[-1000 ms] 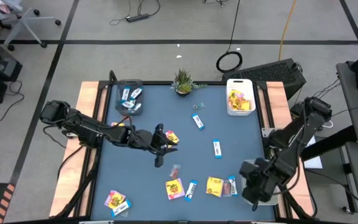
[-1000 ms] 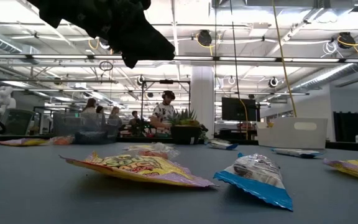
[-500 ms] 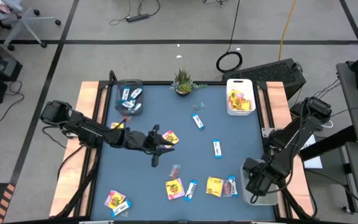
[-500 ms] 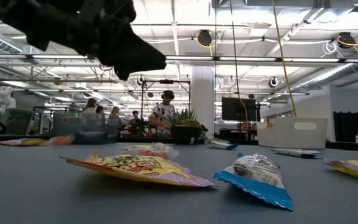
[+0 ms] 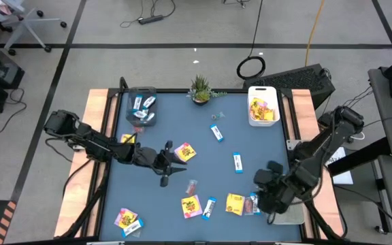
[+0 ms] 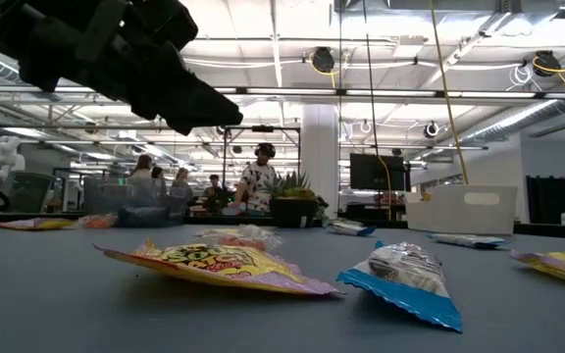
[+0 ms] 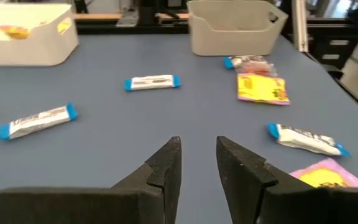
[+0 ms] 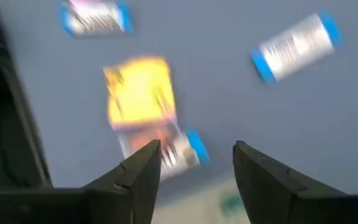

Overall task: Sort candy
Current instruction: Put the middle orange gummy candy into the grey bin

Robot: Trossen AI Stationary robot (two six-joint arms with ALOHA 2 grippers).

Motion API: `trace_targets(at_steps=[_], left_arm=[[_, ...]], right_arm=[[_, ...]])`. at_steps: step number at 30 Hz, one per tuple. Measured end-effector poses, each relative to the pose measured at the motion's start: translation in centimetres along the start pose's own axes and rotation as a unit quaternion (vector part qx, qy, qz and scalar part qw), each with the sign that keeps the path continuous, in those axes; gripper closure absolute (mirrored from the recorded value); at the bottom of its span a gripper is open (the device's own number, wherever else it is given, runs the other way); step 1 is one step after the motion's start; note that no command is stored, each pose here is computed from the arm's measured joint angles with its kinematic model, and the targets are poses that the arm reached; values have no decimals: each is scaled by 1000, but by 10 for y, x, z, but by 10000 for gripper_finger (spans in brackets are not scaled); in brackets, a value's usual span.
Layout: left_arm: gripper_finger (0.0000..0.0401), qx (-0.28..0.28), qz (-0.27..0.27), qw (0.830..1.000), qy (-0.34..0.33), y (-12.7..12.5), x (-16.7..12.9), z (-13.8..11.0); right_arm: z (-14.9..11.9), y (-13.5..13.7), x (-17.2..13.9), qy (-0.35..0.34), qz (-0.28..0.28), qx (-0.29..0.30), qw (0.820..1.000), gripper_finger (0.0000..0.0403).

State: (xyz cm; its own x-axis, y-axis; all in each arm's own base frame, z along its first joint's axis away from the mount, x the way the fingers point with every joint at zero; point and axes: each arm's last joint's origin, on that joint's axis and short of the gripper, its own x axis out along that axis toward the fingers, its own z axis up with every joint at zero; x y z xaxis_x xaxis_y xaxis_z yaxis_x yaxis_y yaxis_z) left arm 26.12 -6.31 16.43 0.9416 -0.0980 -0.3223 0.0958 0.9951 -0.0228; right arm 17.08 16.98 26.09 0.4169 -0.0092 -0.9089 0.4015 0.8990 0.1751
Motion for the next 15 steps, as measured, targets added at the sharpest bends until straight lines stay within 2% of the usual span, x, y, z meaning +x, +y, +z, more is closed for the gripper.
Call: trace_targets(at_steps=[4, 9, 11, 15], left_arm=[[294, 6, -4, 1000, 1, -2, 0, 0], [294, 7, -4, 1000, 7, -1, 0, -1], [294, 7, -4, 1000, 7, -1, 0, -1], [294, 6, -4, 1000, 7, -1, 0, -1]], right_arm=[[22, 7, 23, -62, 36, -73, 995, 211], [52, 16, 59, -117, 61, -162, 978, 211], [64, 20, 75, -137, 65, -188, 970, 211], [87, 29, 107, -164, 115, -219, 955, 211]])
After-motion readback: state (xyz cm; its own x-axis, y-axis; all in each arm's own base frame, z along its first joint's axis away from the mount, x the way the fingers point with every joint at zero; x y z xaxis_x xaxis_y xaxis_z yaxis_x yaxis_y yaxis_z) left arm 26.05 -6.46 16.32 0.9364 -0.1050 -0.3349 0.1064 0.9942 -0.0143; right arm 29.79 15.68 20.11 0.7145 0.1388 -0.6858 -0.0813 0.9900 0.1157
